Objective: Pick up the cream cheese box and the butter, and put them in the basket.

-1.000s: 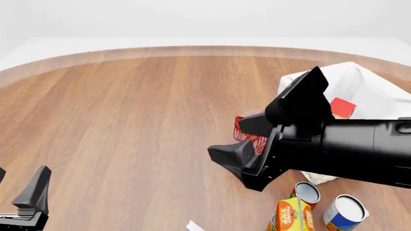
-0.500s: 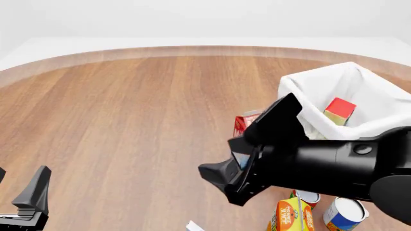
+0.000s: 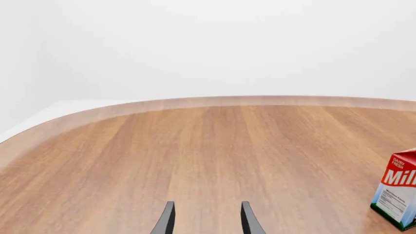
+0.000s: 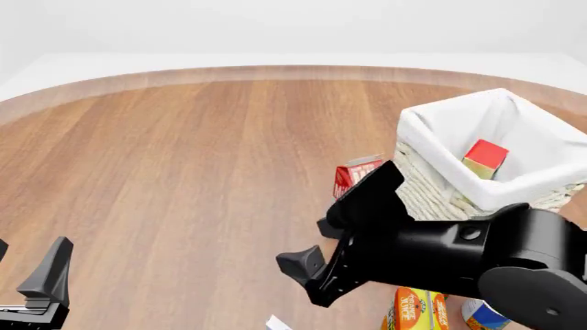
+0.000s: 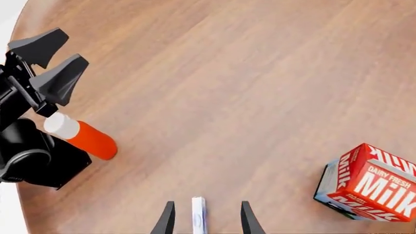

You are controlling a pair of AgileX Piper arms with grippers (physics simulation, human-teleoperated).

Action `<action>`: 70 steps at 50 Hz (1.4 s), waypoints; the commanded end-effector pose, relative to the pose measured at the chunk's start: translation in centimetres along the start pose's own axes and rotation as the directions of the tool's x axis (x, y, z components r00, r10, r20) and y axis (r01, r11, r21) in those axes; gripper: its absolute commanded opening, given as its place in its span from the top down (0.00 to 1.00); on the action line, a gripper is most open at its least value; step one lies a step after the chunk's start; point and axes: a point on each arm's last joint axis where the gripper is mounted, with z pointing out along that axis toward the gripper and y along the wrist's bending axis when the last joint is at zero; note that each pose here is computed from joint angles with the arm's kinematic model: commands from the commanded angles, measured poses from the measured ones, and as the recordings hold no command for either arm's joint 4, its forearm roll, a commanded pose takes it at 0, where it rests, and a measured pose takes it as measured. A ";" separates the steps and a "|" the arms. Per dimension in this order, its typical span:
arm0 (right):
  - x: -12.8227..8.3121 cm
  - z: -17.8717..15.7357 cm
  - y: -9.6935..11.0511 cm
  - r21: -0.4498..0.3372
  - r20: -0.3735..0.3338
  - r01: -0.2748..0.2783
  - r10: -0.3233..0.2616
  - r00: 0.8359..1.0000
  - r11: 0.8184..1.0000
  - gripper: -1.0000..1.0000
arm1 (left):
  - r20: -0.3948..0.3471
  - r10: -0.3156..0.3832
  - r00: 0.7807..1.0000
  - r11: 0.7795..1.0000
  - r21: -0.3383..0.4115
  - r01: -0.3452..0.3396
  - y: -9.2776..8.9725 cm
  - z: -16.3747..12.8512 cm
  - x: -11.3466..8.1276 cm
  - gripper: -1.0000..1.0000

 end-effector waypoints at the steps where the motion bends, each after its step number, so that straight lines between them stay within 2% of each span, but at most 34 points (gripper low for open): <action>1: 0.9 1.3 0.1 -0.002 -0.028 -0.012 0.012 1.000 1.000 0.00 | 0.000 0.000 1.000 1.000 0.000 0.000 0.0 0.0 0.0 0.00; 15: -0.2 1.4 0.3 0.001 -0.063 0.035 -0.034 0.997 0.999 0.00 | 0.000 0.000 1.000 1.000 0.000 0.000 0.0 0.0 0.0 0.00; 31: 0.2 2.8 0.2 0.006 -0.125 0.082 -0.081 0.989 0.997 0.00 | 0.000 0.000 1.000 1.000 0.000 0.000 0.0 0.0 0.0 0.00; 43: -0.2 3.9 1.2 -0.019 -0.155 0.119 -0.121 0.981 0.993 0.00 | 0.000 0.000 1.000 1.000 0.000 0.000 0.0 0.0 0.0 0.00; 70: 1.4 6.6 1.7 -0.030 -0.214 0.107 -0.111 0.970 0.994 0.00 | 0.000 0.000 1.000 1.000 0.000 0.000 0.0 0.0 0.0 0.00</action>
